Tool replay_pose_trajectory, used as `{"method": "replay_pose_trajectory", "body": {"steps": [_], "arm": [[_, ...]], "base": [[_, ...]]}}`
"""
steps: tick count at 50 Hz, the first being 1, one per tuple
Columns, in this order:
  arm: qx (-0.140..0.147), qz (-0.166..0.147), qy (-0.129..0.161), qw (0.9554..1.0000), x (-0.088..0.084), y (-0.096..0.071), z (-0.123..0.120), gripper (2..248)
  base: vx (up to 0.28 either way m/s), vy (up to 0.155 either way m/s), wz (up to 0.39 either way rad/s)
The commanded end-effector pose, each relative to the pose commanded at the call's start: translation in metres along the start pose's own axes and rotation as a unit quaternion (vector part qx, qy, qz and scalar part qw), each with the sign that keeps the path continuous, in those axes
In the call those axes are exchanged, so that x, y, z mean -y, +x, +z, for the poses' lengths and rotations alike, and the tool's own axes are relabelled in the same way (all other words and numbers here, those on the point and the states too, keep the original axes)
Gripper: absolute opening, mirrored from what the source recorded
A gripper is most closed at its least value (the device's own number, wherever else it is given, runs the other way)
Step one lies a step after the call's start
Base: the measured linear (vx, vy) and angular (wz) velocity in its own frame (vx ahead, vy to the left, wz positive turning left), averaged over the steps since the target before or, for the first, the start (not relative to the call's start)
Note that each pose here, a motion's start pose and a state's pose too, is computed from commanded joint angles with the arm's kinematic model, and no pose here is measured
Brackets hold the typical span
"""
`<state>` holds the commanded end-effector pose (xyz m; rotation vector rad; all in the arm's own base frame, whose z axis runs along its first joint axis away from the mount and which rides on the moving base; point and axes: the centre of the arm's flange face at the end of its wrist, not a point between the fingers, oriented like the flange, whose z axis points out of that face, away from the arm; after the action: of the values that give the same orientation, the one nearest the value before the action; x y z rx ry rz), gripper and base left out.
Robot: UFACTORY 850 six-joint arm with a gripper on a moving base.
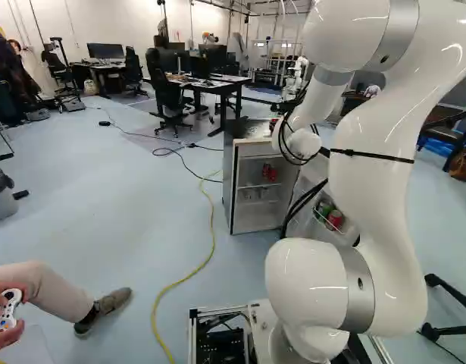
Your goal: Grab a drink from the fridge
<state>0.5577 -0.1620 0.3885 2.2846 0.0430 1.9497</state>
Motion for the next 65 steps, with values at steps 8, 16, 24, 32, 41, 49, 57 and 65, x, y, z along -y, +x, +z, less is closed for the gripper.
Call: {"method": "replay_pose_trajectory", "body": {"steps": [8,16,24,32,41,49,57,65], "arm": [[-0.003,-0.001,0.002,1.0,0.0,0.0,0.011,91],[-0.007,-0.002,0.003,1.0,0.0,0.0,0.022,91],[-0.011,-0.003,0.005,0.9999,0.0,0.001,0.032,91],[-0.014,-0.004,0.006,0.9999,0.001,0.0,0.043,91],[-0.014,-0.004,0.008,0.9999,0.001,-0.006,0.055,91],[-0.011,-0.004,0.009,0.9999,0.002,-0.01,0.058,91],[-0.009,-0.003,0.009,0.9999,0.002,-0.013,0.059,91],[-0.005,-0.003,0.01,0.9999,0.003,-0.018,0.06,91]], "base": [[0.0,0.0,0.0],[0.0,0.0,0.0],[0.0,0.0,0.0],[0.0,0.0,0.0],[0.0,0.0,0.0],[0.0,0.0,0.0],[0.0,0.0,0.0],[0.0,0.0,0.0]]}}
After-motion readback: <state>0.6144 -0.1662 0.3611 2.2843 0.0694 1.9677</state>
